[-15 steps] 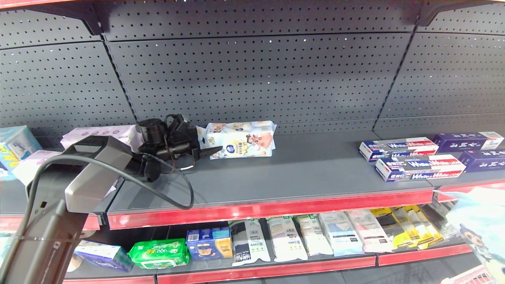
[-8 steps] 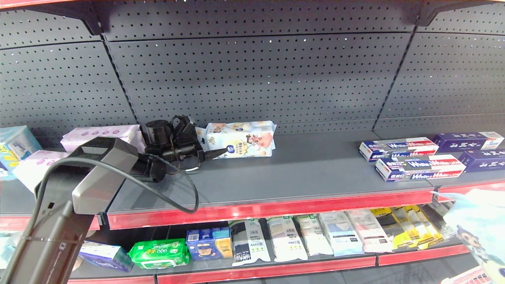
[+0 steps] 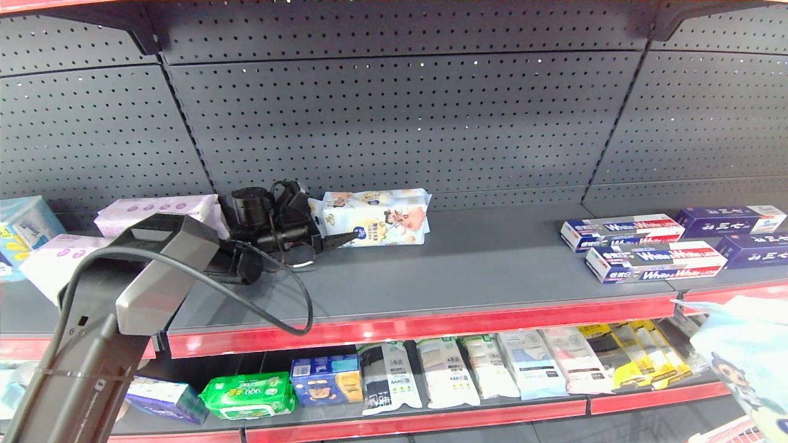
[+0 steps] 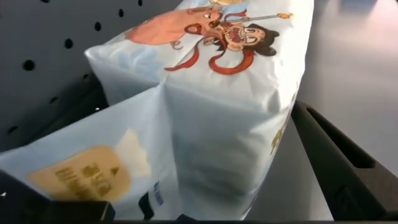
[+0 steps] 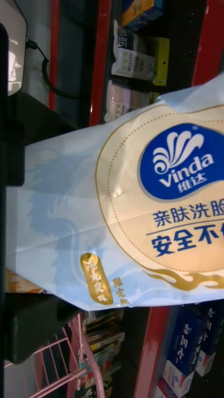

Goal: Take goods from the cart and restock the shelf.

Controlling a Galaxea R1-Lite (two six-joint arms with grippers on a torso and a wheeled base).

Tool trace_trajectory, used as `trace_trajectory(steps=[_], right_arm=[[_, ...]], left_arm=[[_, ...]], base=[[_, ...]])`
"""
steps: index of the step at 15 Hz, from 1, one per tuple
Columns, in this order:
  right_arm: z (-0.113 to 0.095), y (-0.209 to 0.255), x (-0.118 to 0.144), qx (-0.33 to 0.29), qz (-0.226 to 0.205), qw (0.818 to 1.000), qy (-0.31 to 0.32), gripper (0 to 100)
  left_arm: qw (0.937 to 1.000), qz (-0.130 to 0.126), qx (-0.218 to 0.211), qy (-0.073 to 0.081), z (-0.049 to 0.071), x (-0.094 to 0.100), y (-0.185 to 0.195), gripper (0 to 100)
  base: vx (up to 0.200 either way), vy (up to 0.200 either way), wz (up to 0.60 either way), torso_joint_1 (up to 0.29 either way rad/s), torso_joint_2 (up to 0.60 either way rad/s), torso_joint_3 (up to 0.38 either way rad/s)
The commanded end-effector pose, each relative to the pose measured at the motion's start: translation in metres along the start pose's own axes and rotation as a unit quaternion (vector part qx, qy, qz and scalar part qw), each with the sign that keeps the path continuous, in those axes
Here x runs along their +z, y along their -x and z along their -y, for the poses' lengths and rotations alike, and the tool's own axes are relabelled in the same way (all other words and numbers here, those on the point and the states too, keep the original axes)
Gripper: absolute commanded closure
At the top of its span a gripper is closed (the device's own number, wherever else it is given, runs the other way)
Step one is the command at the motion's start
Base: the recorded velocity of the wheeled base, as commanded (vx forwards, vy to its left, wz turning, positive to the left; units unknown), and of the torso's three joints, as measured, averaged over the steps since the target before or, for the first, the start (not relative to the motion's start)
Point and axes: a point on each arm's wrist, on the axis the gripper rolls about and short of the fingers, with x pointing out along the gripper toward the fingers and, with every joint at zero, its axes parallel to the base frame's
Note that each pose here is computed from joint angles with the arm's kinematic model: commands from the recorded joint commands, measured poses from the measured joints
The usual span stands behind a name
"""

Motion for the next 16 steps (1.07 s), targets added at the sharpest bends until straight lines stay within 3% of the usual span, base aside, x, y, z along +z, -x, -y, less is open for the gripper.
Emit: trace_trajectory(steps=[1, 9, 10, 16], right_arm=[[-0.0005, -0.0010, -0.0017, 0.001, -0.004, 1.000, 0.000, 100], [-0.0008, -0.0018, -0.0027, 0.003, -0.007, 1.000, 0.000, 100], [-0.0008, -0.0018, -0.0027, 0.003, -0.007, 1.000, -0.001, 100], [-0.0015, -0.0031, -0.0050, 0.006, -0.010, 1.000, -0.001, 100]], left_arm=[[1.0000, 0.003, -0.002, 0.001, 0.0006, 0.0012, -0.0030, 0], [1.0000, 0.007, -0.005, -0.001, -0.0023, -0.0031, -0.0094, 0], [1.0000, 0.008, -0.003, -0.002, -0.0042, -0.0042, -0.0098, 100], [0.9998, 0.016, -0.003, -0.009, -0.0031, -0.0010, -0.0107, 100]], base=[[0.000, 0.000, 0.00, 0.000, 0.00, 0.000], [0.000, 0.000, 0.00, 0.000, 0.00, 0.000], [0.000, 0.000, 0.00, 0.000, 0.00, 0.000], [0.000, 0.000, 0.00, 0.000, 0.00, 0.000]])
